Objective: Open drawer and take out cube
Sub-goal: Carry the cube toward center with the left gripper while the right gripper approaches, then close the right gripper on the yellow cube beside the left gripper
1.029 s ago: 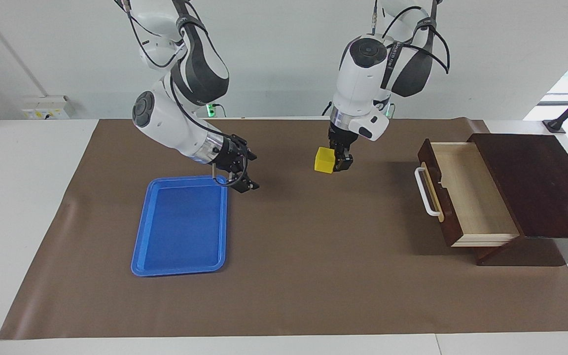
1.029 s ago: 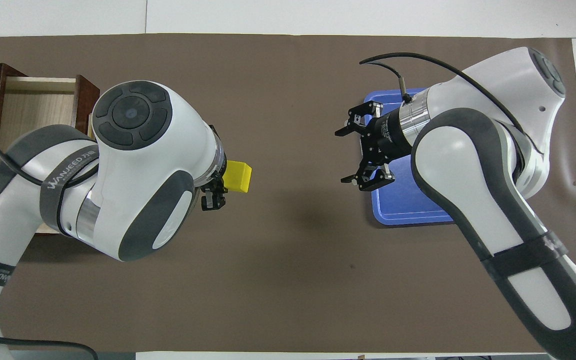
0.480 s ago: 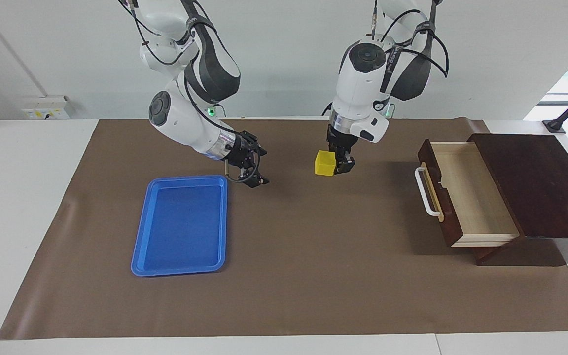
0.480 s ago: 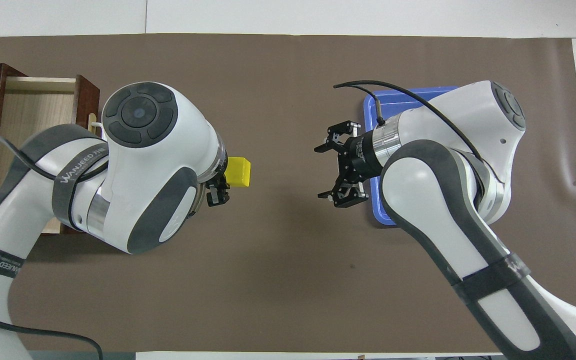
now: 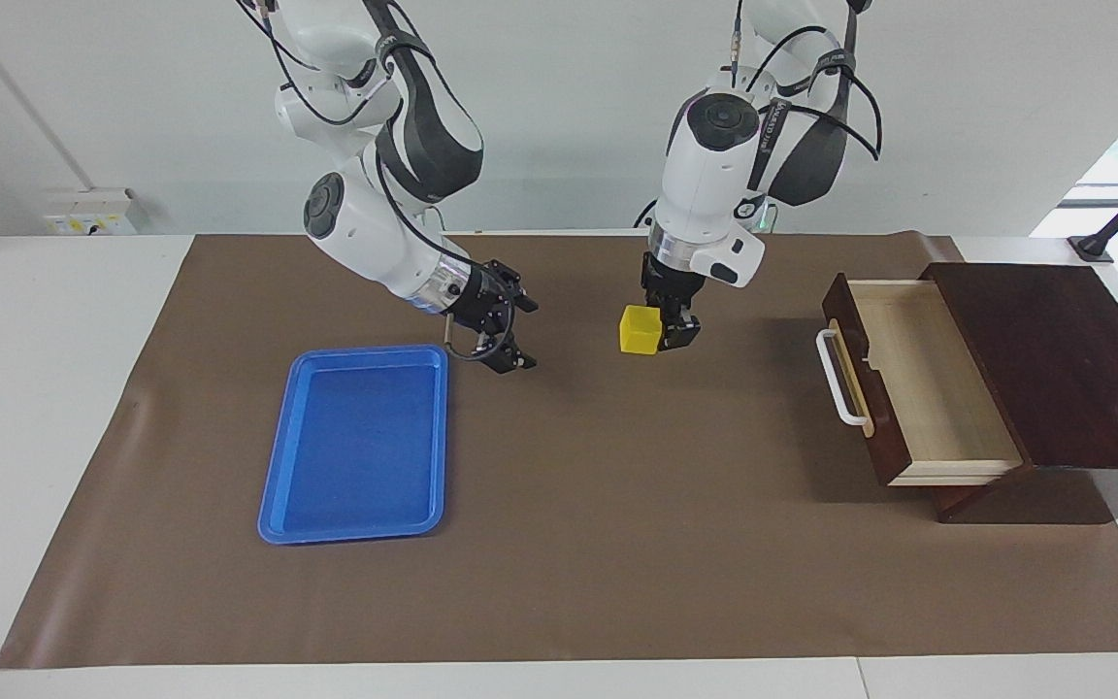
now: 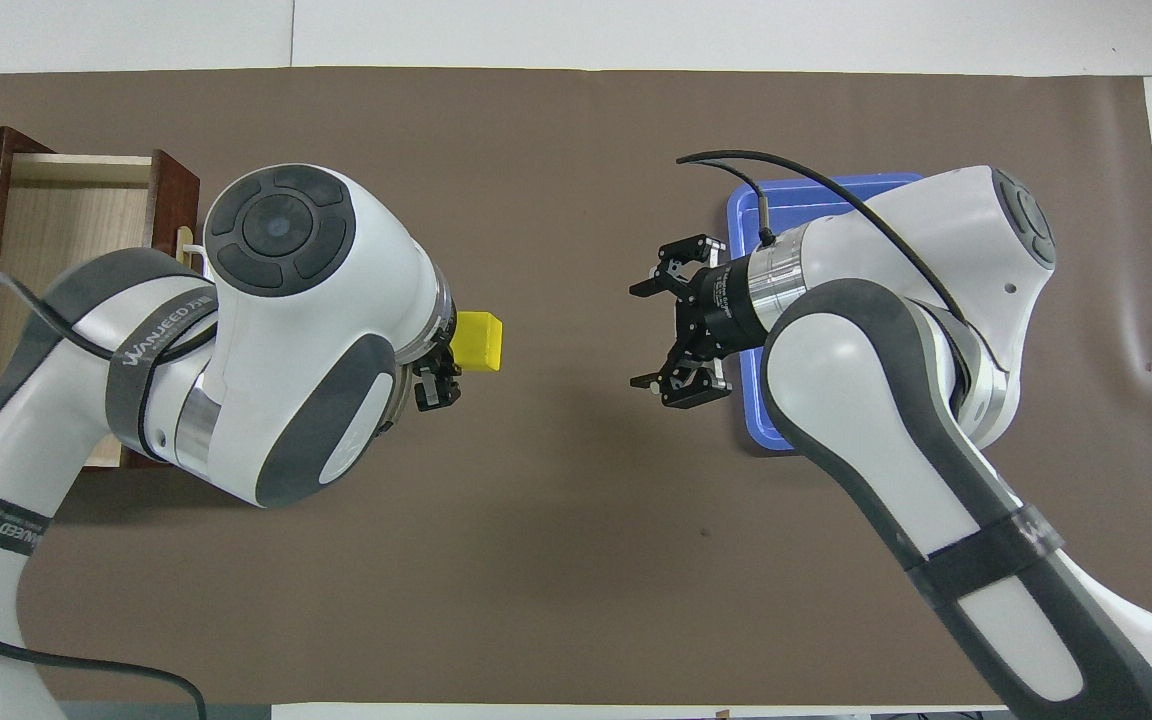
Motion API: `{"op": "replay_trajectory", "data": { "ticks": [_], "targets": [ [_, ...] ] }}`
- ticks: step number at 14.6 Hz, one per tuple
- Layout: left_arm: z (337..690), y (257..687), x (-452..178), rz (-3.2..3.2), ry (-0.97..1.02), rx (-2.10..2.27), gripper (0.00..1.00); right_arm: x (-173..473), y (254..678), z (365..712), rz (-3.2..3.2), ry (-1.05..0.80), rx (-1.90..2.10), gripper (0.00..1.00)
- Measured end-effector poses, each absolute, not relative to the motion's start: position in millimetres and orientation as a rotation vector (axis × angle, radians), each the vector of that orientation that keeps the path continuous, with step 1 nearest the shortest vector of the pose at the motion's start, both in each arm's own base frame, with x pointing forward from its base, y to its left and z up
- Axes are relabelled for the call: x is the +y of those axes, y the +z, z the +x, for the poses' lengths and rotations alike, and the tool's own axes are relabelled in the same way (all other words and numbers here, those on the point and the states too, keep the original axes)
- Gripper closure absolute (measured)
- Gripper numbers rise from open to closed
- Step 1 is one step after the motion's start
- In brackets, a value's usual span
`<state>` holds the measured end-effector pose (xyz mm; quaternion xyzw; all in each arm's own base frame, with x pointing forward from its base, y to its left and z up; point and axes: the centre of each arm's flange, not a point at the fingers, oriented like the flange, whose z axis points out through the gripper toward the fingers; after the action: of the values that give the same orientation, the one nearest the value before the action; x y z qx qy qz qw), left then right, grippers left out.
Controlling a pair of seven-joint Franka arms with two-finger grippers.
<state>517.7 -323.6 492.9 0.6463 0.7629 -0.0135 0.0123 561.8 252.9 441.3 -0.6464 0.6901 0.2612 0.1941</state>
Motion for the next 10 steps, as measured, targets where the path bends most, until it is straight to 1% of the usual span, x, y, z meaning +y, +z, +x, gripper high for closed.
{"op": "replay_trajectory", "data": {
  "ticks": [5, 10],
  "targets": [
    [522, 482, -325, 2.000, -0.011, 2.402, 0.44, 289, 442, 546, -1.923, 0.712, 1.821, 0.01],
    [511, 481, -350, 2.037, 0.001, 2.346, 0.44, 307, 451, 549, -1.951, 0.700, 1.767, 0.01]
  ]
}}
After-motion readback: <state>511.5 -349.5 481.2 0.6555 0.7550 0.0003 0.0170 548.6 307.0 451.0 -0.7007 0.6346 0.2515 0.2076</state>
